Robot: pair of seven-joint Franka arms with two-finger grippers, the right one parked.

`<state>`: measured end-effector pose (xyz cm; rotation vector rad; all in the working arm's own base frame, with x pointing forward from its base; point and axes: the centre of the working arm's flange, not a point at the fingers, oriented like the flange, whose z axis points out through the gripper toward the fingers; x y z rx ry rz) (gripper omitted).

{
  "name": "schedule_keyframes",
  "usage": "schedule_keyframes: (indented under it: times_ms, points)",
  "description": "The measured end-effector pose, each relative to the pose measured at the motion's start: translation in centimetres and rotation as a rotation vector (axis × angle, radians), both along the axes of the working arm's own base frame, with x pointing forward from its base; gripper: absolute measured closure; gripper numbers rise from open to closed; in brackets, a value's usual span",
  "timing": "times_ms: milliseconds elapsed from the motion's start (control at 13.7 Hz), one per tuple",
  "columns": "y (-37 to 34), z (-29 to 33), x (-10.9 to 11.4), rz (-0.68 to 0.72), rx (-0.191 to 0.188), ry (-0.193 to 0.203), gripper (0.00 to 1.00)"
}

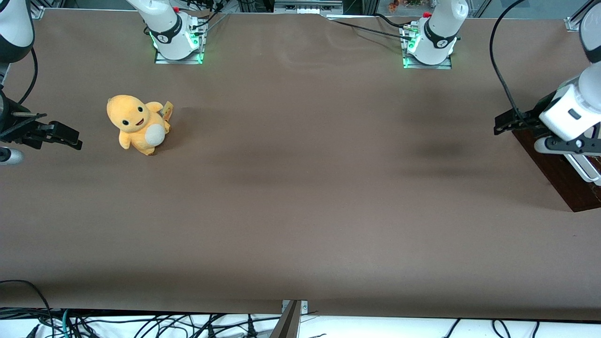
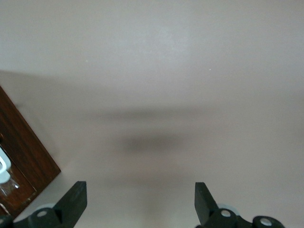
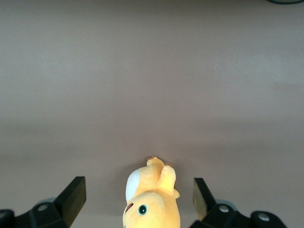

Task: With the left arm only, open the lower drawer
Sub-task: 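Lower the open left gripper to the lower drawer's white bar handle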

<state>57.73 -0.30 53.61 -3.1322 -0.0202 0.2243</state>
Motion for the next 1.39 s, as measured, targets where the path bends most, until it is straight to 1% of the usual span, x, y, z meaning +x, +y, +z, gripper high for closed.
schedule_keyframes:
  times_ms: [73,219,292,439,585,658,877,950,1096,1169,1316,1389]
  points:
    - [0.0,-1.0,0.3,0.024,0.004,0.021,0.0]
    - [0.1,-3.1,0.6,0.063,0.018,0.074,0.0]
    - [0.5,-4.5,0.9,0.079,0.047,0.107,0.0]
    - [1.5,-8.0,1.5,0.1,0.126,0.17,0.0]
    - [2.3,-11.9,2.2,0.128,0.164,0.235,0.0]
    - [2.8,-13.9,2.4,0.146,0.197,0.264,0.0]
    - [4.2,-19.4,2.9,0.194,0.371,0.329,0.0]
    - [4.5,-20.8,2.9,0.193,0.419,0.344,0.0]
    - [5.3,-22.9,3.0,0.191,0.51,0.36,0.0]
    - [5.8,-23.9,3.1,0.196,0.562,0.365,0.0]
    - [6.8,-26.0,2.9,0.19,0.682,0.389,0.0]
    - [7.1,-27.1,2.7,0.177,0.753,0.406,0.0]
